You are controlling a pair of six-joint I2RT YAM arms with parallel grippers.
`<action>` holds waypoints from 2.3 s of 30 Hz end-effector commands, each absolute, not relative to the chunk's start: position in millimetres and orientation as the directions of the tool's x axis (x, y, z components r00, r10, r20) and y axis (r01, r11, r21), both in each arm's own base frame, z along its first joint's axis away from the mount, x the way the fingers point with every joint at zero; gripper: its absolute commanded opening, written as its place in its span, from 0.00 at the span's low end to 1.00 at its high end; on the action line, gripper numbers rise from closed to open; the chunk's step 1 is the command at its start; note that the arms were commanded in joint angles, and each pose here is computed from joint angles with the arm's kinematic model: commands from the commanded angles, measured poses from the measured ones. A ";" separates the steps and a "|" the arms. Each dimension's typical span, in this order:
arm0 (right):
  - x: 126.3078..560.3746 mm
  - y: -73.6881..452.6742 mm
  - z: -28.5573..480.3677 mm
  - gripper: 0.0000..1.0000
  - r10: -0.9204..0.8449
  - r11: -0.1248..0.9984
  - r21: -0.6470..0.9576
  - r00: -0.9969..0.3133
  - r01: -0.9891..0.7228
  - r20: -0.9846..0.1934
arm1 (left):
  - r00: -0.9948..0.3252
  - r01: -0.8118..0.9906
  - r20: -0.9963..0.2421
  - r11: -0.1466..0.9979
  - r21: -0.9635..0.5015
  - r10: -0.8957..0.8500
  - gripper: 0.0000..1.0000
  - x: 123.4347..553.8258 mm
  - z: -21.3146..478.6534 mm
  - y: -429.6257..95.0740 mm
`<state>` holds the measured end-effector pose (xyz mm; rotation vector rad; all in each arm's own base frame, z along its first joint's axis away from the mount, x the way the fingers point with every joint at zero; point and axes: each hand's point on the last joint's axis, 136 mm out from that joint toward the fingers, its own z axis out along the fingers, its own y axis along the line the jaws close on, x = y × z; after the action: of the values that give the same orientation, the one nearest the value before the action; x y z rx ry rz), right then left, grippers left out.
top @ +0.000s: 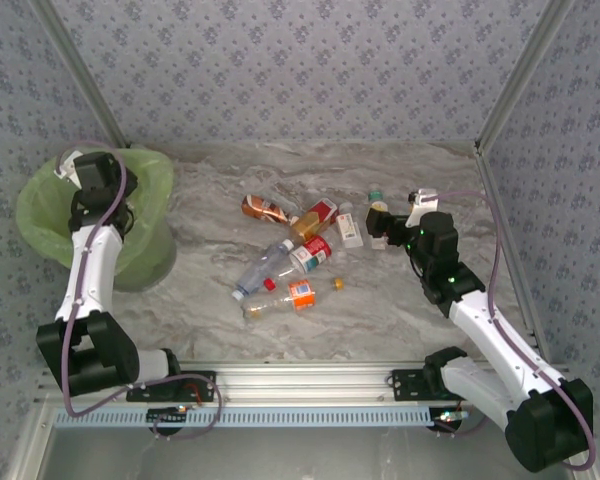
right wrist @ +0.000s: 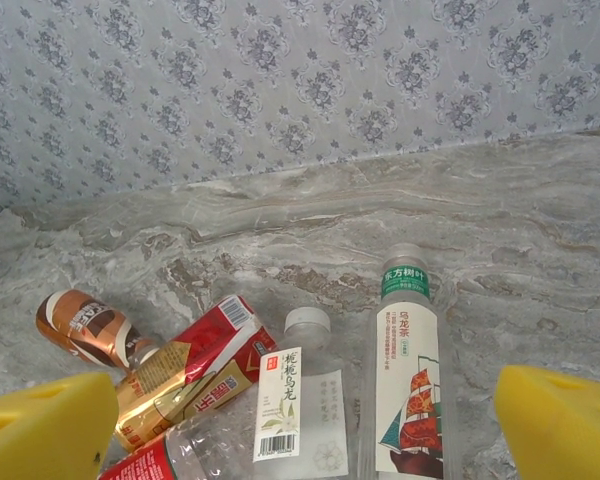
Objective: Put the plastic bottles in the bin
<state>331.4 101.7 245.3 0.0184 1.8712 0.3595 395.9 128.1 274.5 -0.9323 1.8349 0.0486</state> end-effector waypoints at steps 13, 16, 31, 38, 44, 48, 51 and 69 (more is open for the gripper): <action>336.0 77.7 207.8 0.99 0.188 0.975 0.220 -0.444 -0.020 -0.876 | -0.145 -0.571 -0.808 0.715 -0.403 -0.572 0.86 388.1 306.6 120.4; 338.7 68.6 184.2 0.99 0.200 0.974 0.228 -0.528 0.013 -0.825 | -0.141 -0.541 -0.814 0.733 -0.413 -0.563 0.90 381.3 318.9 115.2; 354.2 78.1 108.3 0.99 0.114 0.970 0.240 -0.824 -0.027 -0.556 | -0.149 -0.337 -0.798 0.788 -0.515 -0.585 0.99 343.2 359.3 72.5; 364.5 82.9 84.6 0.92 0.079 0.986 0.170 -0.888 0.001 -0.452 | -0.237 -0.051 -0.708 0.736 -0.675 -0.665 0.99 327.7 380.0 13.4; 375.9 86.4 69.9 0.83 0.103 0.984 0.178 -0.908 0.032 -0.406 | -0.305 0.032 -0.668 0.694 -0.719 -0.679 0.99 317.4 382.1 -8.6; 382.5 86.5 60.5 0.79 0.099 0.987 0.156 -0.917 0.041 -0.385 | -0.347 0.050 -0.663 0.693 -0.719 -0.663 0.99 318.3 378.6 -16.6; 386.0 79.9 53.7 0.74 0.103 0.991 0.116 -0.919 0.063 -0.380 | -0.380 0.082 -0.651 0.677 -0.731 -0.657 0.99 321.4 377.7 -27.1; 392.8 70.9 29.4 0.76 0.071 0.997 0.025 -0.938 0.066 -0.340 | -0.469 0.290 -0.766 0.743 -0.603 -0.439 0.99 339.8 377.2 -114.4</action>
<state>386.4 73.3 25.0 0.0945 2.7955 0.0619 336.9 -110.5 352.1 -0.1759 1.9449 -0.8703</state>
